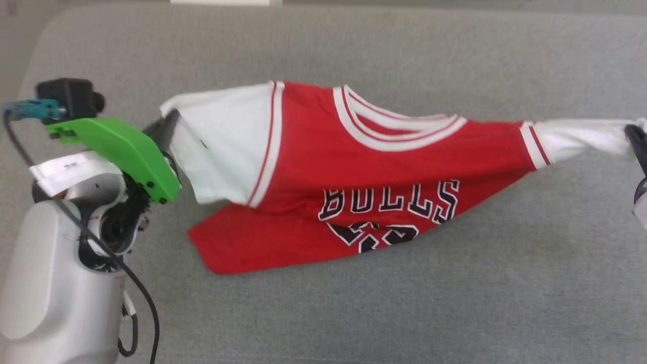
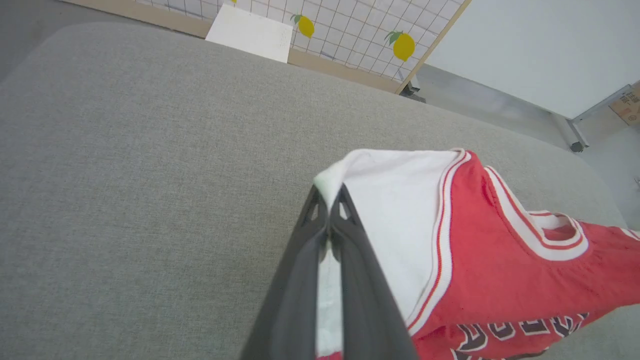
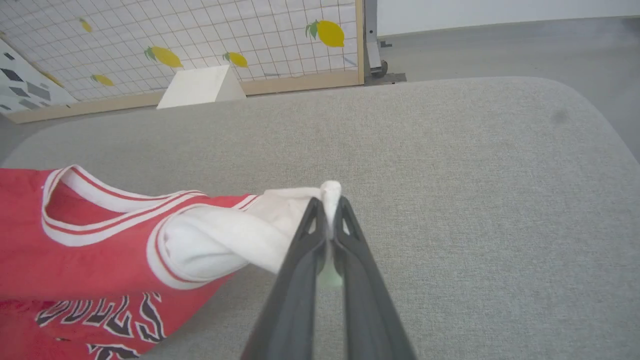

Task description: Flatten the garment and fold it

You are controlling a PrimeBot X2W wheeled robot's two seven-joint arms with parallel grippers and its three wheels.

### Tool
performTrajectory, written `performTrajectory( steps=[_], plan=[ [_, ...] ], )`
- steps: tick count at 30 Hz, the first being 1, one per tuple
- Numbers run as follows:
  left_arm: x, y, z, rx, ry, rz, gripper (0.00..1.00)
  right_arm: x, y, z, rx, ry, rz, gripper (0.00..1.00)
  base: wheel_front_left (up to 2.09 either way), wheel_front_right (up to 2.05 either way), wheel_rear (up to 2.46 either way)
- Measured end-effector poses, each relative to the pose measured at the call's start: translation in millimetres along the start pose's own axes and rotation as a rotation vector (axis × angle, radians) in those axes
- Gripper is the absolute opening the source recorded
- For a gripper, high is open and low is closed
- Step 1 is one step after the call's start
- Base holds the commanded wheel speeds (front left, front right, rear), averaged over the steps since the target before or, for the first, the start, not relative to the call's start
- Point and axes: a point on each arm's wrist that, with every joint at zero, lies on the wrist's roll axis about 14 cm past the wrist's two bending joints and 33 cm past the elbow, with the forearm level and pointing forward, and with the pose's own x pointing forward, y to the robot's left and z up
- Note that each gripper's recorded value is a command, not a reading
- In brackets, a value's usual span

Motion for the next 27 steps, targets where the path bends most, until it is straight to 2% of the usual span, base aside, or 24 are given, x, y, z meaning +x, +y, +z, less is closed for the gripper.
performTrajectory(
  steps=[5,9,16,20,27],
  plan=[
    [-19,-12,53,0.046,-0.170,-0.013,0.00,-20,18,58,0.047,-0.177,0.084,0.00,0.00,0.00,0.00],
    [-38,-31,116,0.102,-0.346,-0.038,0.00,-38,36,120,0.026,-0.326,0.144,0.00,0.00,0.00,0.00],
    [-76,-55,191,0.187,-0.552,-0.052,0.00,-80,57,209,-0.004,-0.547,0.209,0.00,0.00,0.00,0.00],
    [-99,-66,223,0.205,-0.652,-0.056,0.00,-100,68,238,-0.011,-0.619,0.239,0.00,0.00,0.00,0.00],
    [-102,-62,242,0.235,-0.666,-0.015,0.00,-101,77,259,0.006,-0.636,0.257,0.00,0.00,0.00,0.00]
  ],
)
